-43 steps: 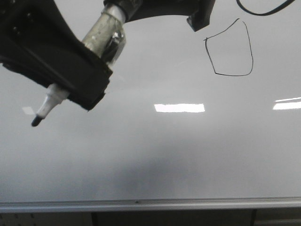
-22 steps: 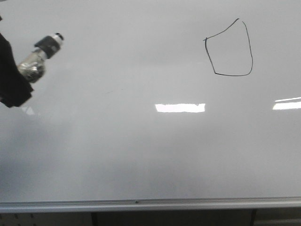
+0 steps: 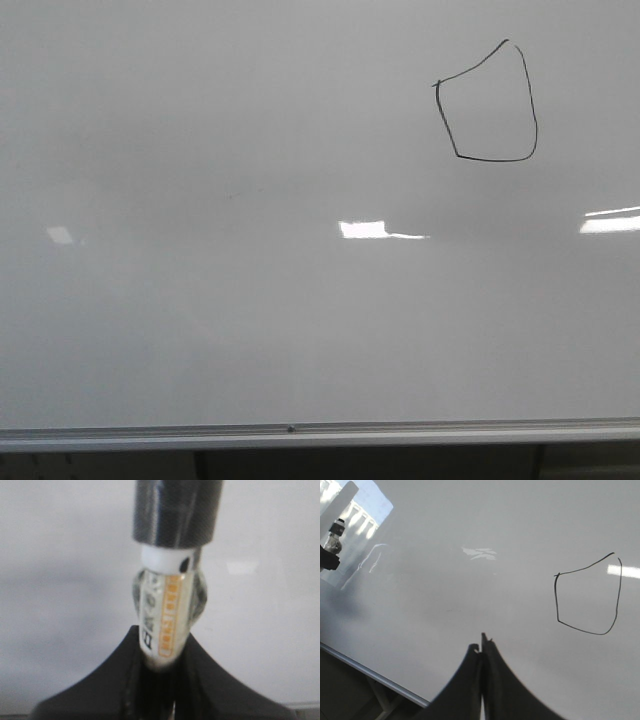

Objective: Write number 0 on whiteboard

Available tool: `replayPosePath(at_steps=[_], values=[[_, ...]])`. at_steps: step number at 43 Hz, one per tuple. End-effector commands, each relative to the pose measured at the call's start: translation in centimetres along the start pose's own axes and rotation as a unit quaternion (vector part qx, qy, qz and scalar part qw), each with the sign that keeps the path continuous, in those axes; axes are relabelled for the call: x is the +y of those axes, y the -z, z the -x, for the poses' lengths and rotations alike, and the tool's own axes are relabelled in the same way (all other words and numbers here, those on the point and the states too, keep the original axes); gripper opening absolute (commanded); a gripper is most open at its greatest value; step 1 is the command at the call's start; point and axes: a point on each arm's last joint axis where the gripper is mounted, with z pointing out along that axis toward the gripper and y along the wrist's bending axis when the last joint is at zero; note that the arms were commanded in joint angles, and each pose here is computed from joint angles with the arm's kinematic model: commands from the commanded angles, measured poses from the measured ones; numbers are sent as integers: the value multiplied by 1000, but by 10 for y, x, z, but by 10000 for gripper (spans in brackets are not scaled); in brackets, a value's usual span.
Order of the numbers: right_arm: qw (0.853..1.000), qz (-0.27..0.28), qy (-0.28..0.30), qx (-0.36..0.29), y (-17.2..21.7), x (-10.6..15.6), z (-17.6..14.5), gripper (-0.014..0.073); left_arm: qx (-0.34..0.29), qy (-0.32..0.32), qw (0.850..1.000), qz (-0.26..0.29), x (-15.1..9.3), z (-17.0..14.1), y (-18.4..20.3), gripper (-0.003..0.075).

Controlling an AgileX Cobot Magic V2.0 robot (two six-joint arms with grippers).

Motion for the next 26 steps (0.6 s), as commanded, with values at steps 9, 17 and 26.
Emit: replayPosePath(at_steps=[9, 17, 26], values=[[999, -14, -6, -39, 9, -1, 8, -59, -138, 21, 989, 47, 10, 32, -5, -19], [999, -13, -6, -38, 9, -1, 8, -59, -124, 26, 990, 54, 15, 29, -30, -19], [999, -6, -6, -33, 9, 0, 7, -59, -110, 29, 992, 58, 18, 24, -48, -18]])
